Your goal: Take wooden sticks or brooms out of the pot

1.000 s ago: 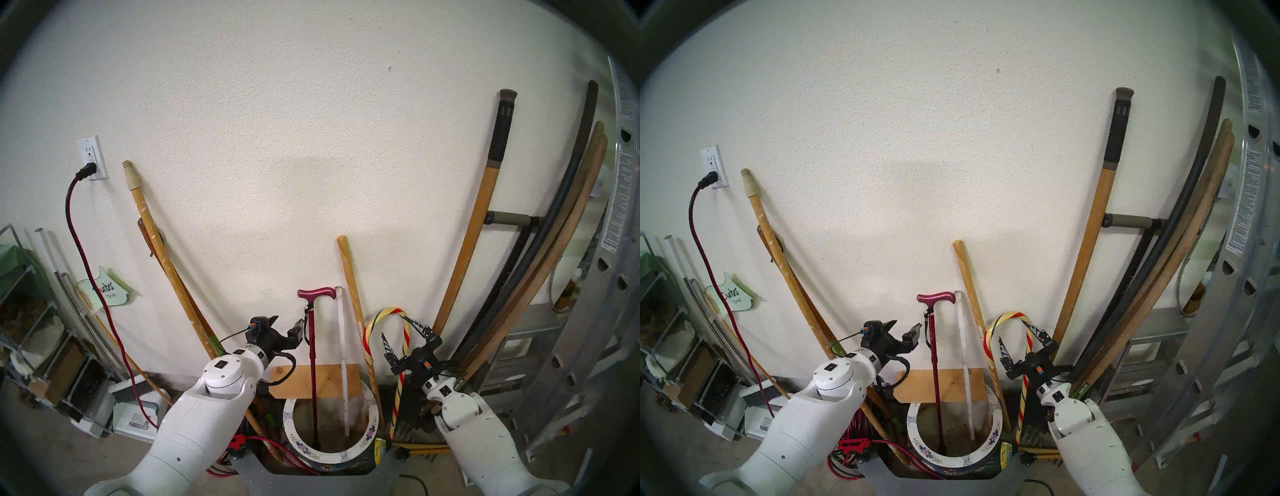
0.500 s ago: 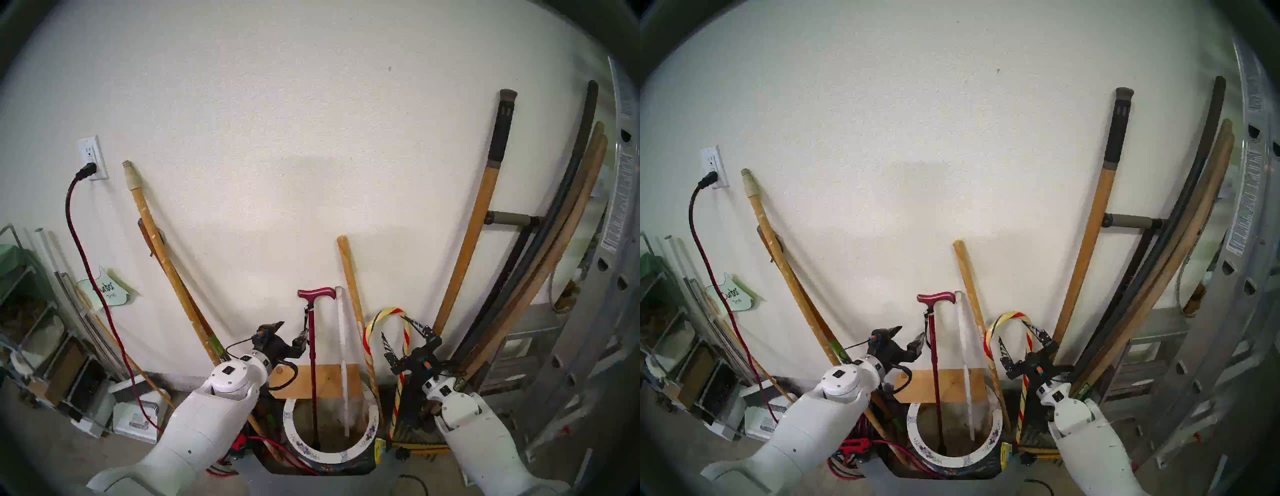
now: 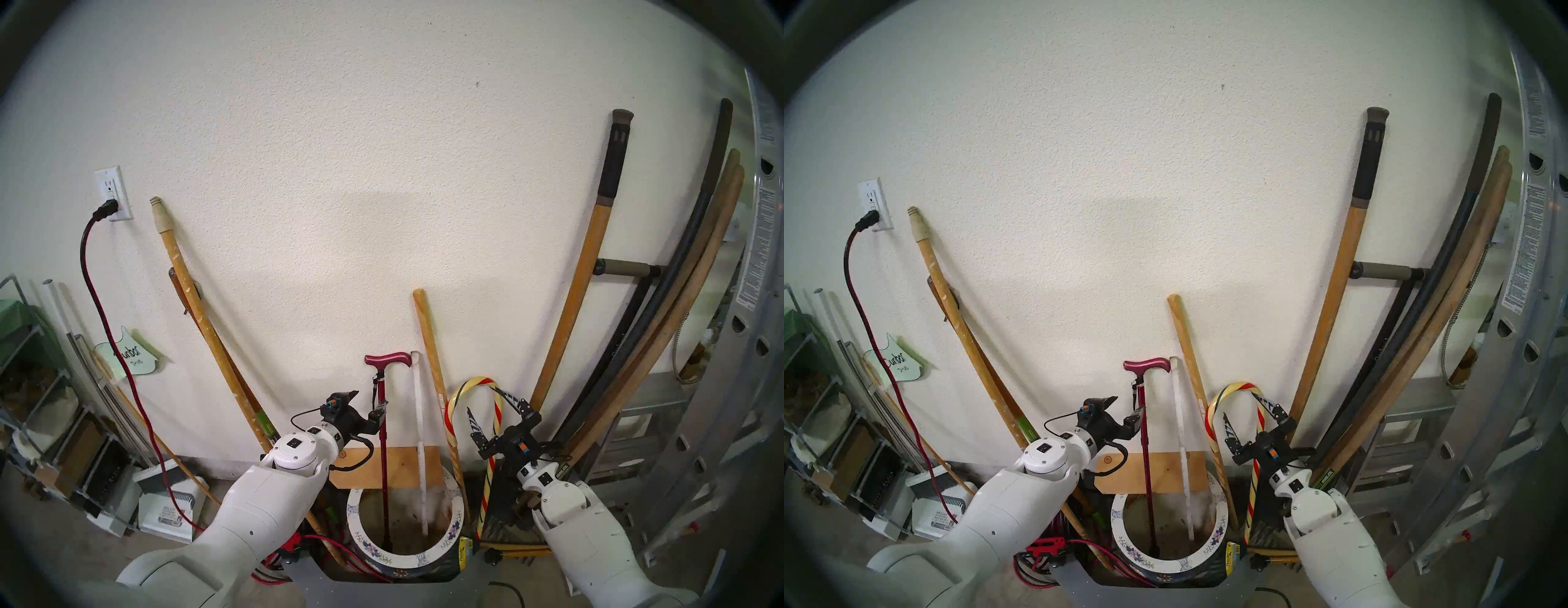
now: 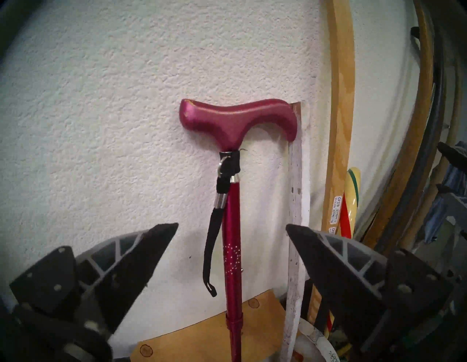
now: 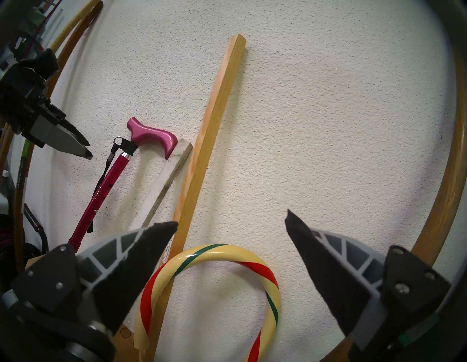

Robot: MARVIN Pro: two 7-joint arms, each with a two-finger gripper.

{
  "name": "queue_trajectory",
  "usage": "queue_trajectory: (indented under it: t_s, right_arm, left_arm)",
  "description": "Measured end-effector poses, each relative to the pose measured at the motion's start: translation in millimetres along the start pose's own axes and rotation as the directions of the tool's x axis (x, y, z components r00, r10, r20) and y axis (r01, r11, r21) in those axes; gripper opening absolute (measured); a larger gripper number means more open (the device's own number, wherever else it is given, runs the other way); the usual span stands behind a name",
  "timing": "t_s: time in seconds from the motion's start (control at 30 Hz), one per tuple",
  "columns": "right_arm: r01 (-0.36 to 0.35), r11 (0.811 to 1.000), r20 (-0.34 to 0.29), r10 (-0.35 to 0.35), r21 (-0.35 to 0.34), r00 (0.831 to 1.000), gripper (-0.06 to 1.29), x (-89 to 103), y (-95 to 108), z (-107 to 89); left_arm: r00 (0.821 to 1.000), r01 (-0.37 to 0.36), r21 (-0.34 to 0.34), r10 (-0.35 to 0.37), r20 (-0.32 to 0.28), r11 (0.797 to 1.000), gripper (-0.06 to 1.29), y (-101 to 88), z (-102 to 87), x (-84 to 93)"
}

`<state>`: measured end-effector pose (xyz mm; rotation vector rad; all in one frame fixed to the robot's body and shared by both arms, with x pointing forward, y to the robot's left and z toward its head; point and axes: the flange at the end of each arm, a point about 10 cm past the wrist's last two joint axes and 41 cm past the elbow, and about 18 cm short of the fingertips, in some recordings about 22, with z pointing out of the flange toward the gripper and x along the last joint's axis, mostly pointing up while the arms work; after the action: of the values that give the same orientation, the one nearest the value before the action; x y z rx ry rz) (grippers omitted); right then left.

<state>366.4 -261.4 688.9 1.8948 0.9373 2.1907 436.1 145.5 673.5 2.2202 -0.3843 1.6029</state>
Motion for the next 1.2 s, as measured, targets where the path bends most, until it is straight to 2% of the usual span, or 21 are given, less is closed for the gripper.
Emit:
queue_trajectory:
  t_s: [0.6, 1.2]
  right_arm:
    - [0.000, 1.000, 0.000, 0.000, 0.000, 1.000, 1.22, 0.1, 0, 0.1]
    - [0.000, 1.000, -0.001, 0.000, 0.001, 1.000, 1.22, 0.1, 0, 0.1]
  left_arm:
    - [1.000, 0.000, -0.012, 0.000, 0.022, 1.000, 1.23, -1.2, 27.5, -4.8]
    - [0.999, 0.024, 0.025, -0.025, 0.043, 0.999, 1.23, -7.2, 47.3, -11.7]
